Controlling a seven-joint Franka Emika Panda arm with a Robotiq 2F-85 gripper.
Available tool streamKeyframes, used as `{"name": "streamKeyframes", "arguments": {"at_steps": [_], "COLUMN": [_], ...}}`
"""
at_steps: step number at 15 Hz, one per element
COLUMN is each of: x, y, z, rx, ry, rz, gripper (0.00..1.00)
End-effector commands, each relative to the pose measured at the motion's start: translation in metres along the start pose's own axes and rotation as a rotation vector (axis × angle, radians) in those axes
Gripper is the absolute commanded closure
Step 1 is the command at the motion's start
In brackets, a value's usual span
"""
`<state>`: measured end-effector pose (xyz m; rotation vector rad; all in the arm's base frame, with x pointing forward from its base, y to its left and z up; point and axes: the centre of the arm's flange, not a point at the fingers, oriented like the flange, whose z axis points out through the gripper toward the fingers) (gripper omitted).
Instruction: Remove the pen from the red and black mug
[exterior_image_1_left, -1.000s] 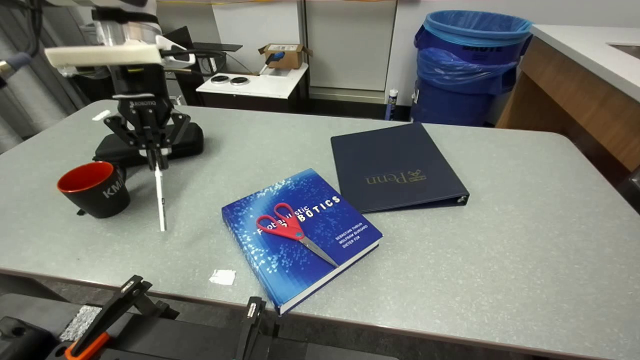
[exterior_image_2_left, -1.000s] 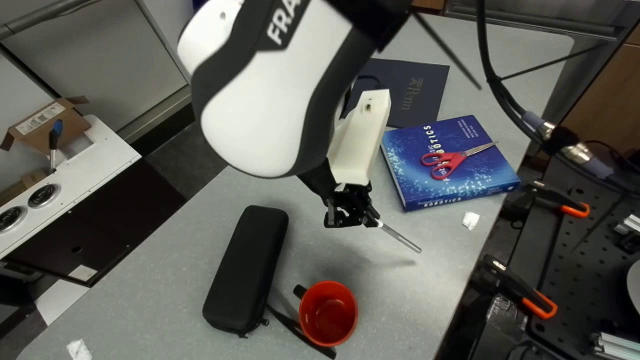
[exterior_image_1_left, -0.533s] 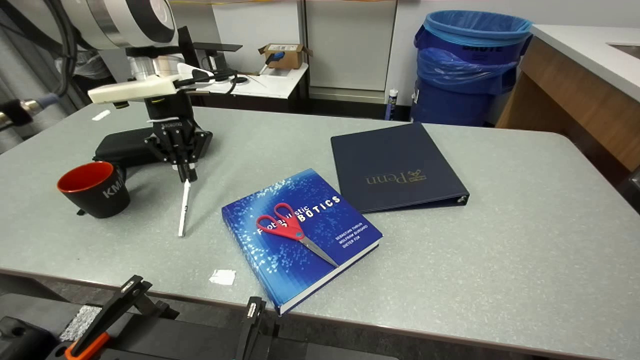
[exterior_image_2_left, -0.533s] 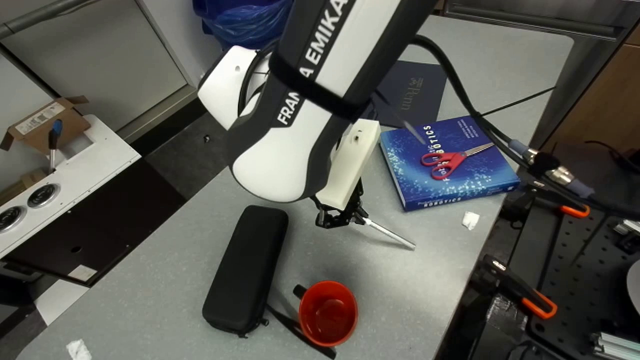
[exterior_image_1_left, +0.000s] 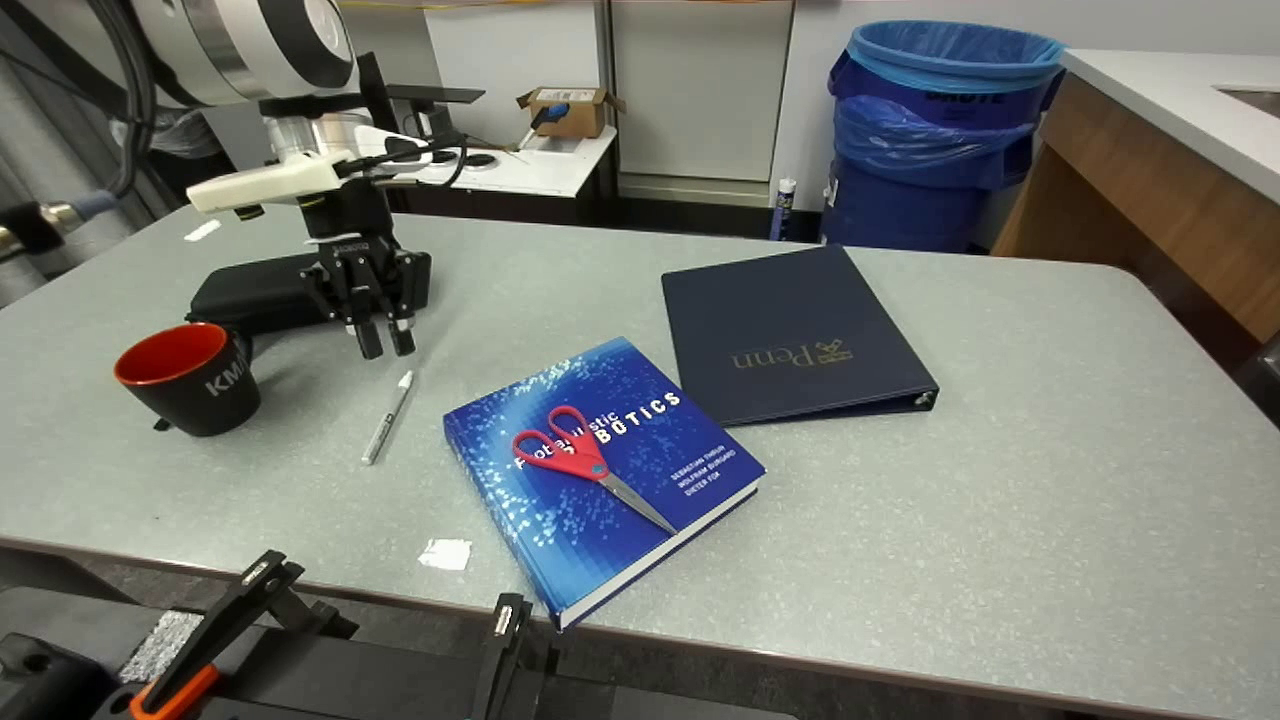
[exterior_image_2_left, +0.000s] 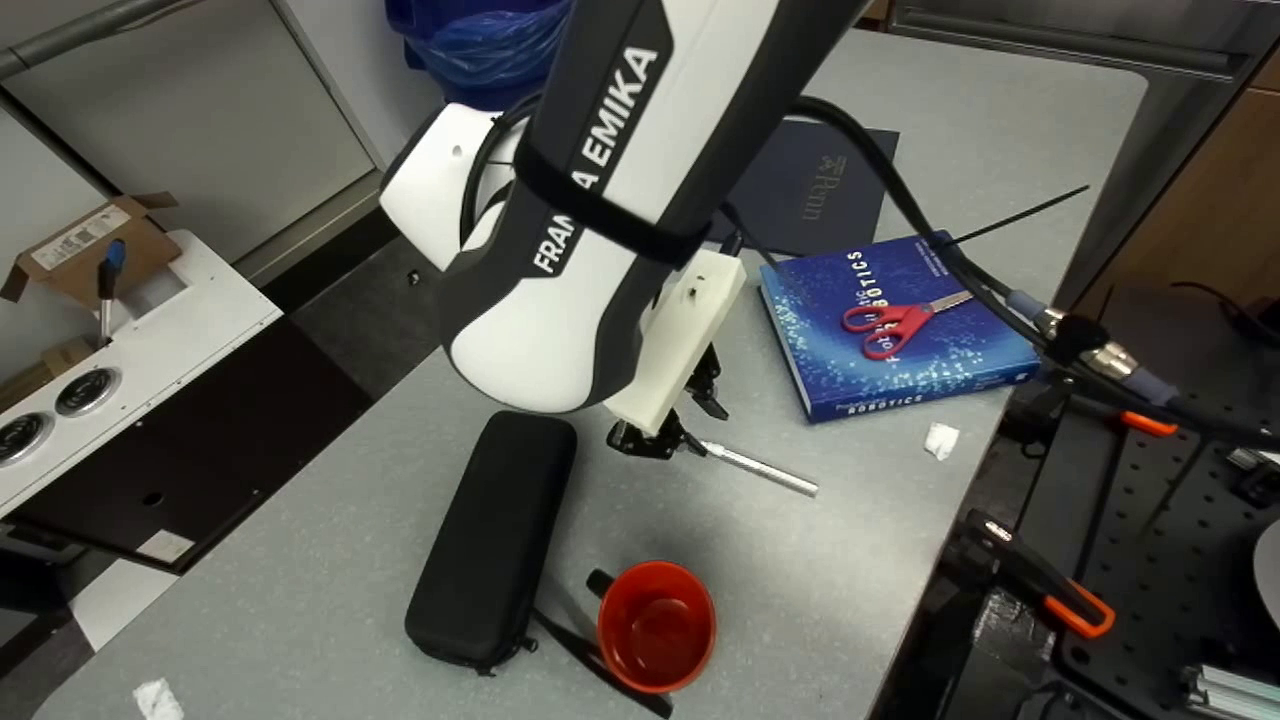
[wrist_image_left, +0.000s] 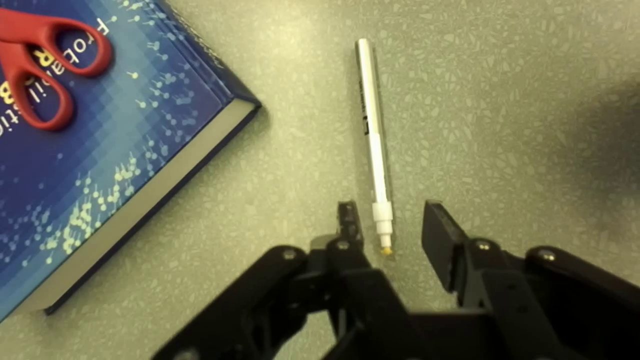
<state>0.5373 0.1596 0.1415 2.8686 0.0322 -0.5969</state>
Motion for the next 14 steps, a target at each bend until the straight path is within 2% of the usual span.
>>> {"name": "streamKeyframes", "arguments": {"at_steps": [1, 4, 5, 8, 9, 14], "x": [-0.001, -0.007, -0.008, -0.014, -0.004, -0.006], "y": [-0.005, -0.007, -0.007, -0.007, -0.010, -0.011], "z": [-0.006, -0.009, -0.009, -0.007, -0.005, -0.004], "rx": [-0.025, -0.021, -0.020, -0.005, -0.002, -0.002], "ry": [0.036, 0.040, 0.043, 0.046, 0.015, 0.014], "rz": [0.022, 0.003, -0.002, -0.026, -0.008, -0.013], "gripper": [0.27, 0.05, 0.00, 0.00, 0.00, 0.00]}}
